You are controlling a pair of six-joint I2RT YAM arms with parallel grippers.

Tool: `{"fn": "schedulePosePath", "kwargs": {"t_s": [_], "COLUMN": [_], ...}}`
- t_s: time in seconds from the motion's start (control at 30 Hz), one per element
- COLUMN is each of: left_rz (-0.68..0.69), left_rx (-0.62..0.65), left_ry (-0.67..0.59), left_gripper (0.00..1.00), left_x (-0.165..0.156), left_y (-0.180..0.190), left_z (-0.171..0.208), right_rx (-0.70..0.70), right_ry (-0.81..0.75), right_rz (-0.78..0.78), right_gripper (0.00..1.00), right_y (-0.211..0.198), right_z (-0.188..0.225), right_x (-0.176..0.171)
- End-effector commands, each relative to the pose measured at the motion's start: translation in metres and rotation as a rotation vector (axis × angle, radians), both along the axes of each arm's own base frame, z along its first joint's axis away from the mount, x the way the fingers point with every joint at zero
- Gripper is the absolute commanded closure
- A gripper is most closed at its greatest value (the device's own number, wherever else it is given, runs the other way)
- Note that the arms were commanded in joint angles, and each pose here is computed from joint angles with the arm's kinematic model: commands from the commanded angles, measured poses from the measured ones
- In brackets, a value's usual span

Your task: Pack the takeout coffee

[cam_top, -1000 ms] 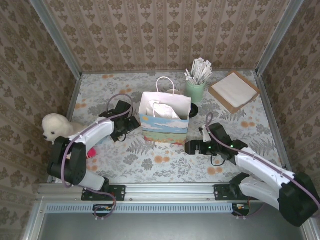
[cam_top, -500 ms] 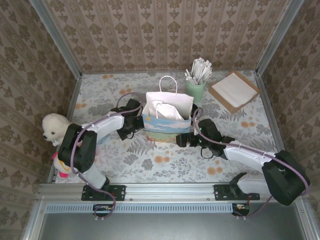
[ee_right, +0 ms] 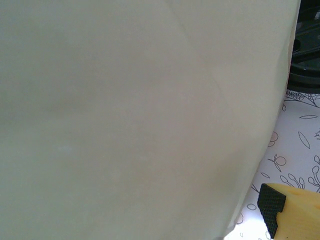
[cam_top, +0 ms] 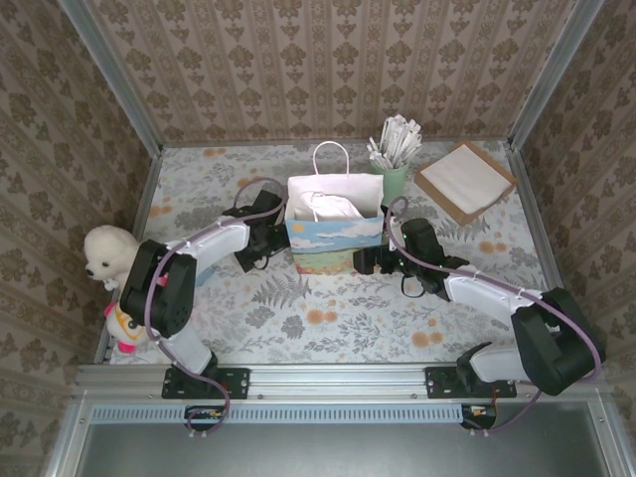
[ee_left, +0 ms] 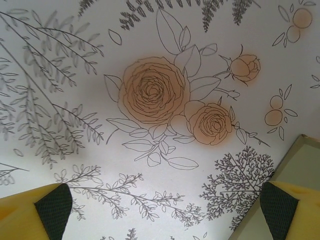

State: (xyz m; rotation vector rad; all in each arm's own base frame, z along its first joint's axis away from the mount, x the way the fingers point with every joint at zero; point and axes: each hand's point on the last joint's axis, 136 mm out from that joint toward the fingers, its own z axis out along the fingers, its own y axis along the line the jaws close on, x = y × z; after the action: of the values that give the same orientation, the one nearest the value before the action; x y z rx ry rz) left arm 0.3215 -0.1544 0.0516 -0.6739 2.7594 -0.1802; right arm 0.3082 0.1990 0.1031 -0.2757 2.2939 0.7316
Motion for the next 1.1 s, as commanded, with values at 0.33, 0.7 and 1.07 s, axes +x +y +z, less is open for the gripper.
{"fn": "schedulePosePath", "kwargs": {"t_s": [0.33,0.7,1.07], "left_rz": [0.136,0.051,-0.19], "left_rx": [0.154,0.451,0.478], "left_ry": [-0.297,-0.617,-0.617], "left_gripper": [0.0,0.0,0.0], "left_x": [0.002,0.003,0.041], "left_y": [0.113,0.195,0.193], "left_z": [0.092,0.12,0.059], "right_rx": [-0.023,-0.254,-0.404], "right_ry": [-0.339,-0.431,-0.214], "right_rz": [0.038,-1.004,-1.183], "right_gripper": [0.0,0.0,0.0], "right_y": [-0.034,-0.223,-0.299], "right_z": [0.122,0.143,0.041], "right_x": [-0.045,-0.013,0.002]}}
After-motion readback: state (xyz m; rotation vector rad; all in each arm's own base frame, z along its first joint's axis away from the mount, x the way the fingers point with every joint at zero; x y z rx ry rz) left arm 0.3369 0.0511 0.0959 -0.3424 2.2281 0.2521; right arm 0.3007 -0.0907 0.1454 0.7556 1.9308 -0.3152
